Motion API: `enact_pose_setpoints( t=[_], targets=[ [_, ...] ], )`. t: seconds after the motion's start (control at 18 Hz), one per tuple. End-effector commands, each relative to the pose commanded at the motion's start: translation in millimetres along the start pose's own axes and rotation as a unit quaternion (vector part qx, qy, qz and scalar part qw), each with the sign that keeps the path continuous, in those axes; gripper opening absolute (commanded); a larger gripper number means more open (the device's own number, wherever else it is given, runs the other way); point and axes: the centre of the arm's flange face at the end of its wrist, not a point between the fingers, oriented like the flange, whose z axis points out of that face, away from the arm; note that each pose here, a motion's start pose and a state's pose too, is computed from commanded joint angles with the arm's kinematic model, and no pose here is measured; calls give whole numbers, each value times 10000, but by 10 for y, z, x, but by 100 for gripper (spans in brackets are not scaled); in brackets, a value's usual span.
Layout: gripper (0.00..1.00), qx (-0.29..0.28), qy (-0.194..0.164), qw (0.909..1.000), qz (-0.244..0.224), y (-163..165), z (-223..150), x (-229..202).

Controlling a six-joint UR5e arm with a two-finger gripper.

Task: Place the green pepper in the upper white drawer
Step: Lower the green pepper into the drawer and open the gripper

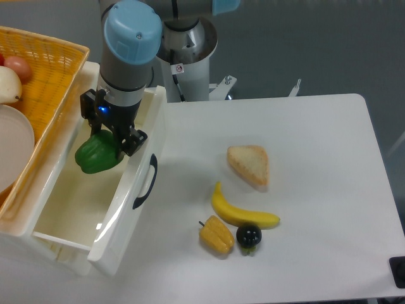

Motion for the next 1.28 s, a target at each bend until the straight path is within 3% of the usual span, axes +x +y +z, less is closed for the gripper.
enact_pose_setpoints(
  t=[0.11,0.44,0.72,1.28],
  targets=[
    [60,0,0,10000,23,-4,14,-12],
    [61,-34,27,10000,80,-44,76,18],
    [71,20,-31,9999,117,-61,55,12],
    [80,33,-45,9999,140,-70,66,10]
  ],
)
